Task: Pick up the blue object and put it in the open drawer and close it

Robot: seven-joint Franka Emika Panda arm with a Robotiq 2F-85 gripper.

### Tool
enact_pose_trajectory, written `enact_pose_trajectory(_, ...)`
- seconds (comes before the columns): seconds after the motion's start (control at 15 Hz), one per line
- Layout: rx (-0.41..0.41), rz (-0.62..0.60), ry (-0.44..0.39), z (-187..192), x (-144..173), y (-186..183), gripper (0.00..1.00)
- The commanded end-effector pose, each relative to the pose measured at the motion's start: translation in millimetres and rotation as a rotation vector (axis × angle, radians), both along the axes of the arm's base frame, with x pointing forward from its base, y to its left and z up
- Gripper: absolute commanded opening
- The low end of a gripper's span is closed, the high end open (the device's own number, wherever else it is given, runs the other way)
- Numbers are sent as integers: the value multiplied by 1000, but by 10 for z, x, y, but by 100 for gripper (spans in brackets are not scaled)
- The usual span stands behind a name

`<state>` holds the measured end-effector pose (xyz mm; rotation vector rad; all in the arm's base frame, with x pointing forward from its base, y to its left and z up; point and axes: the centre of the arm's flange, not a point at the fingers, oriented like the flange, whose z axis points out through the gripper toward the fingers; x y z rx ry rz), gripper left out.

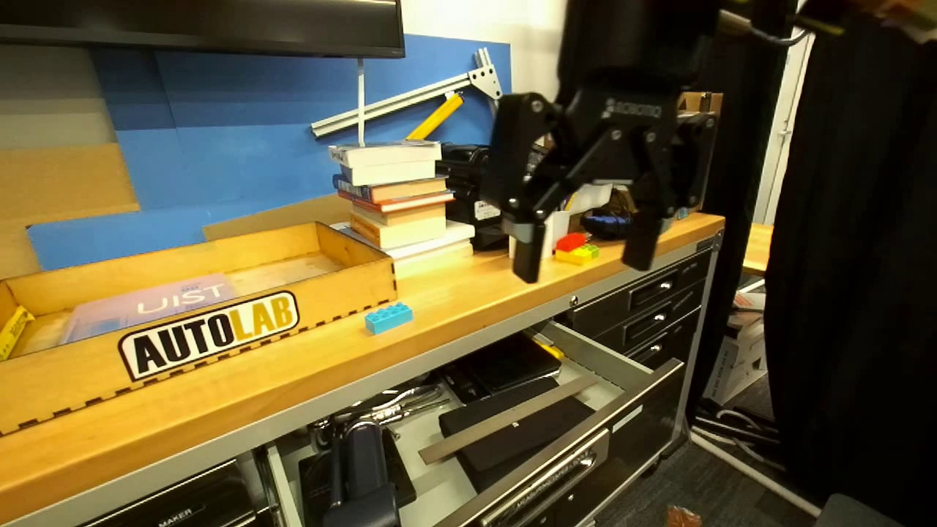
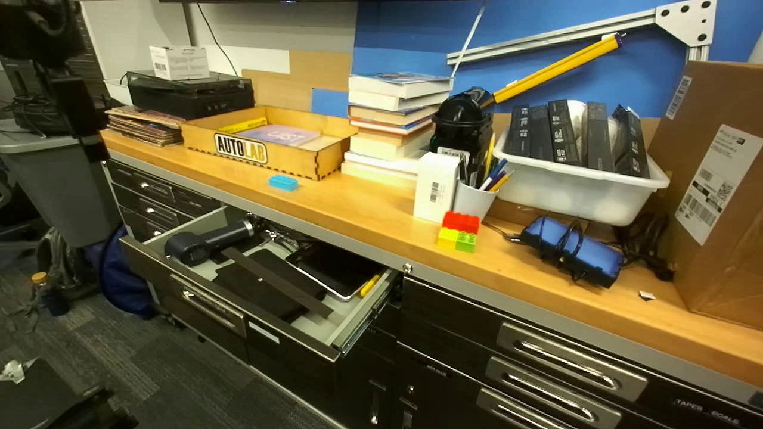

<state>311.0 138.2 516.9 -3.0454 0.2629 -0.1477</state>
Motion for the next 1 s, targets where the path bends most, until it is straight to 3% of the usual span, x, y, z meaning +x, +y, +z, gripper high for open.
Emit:
enact_pose_trajectory(0.0,9,13,-119,-52,348,458,100)
enact_pose_trajectory(0.2,-11,91,-152,-164,654,829,100)
enact_pose_trajectory(0.53,-130,192,-120,-297,1225,1270,100)
enact_pose_trajectory(0.93,-242,161,-226,-420,1795,1264,100)
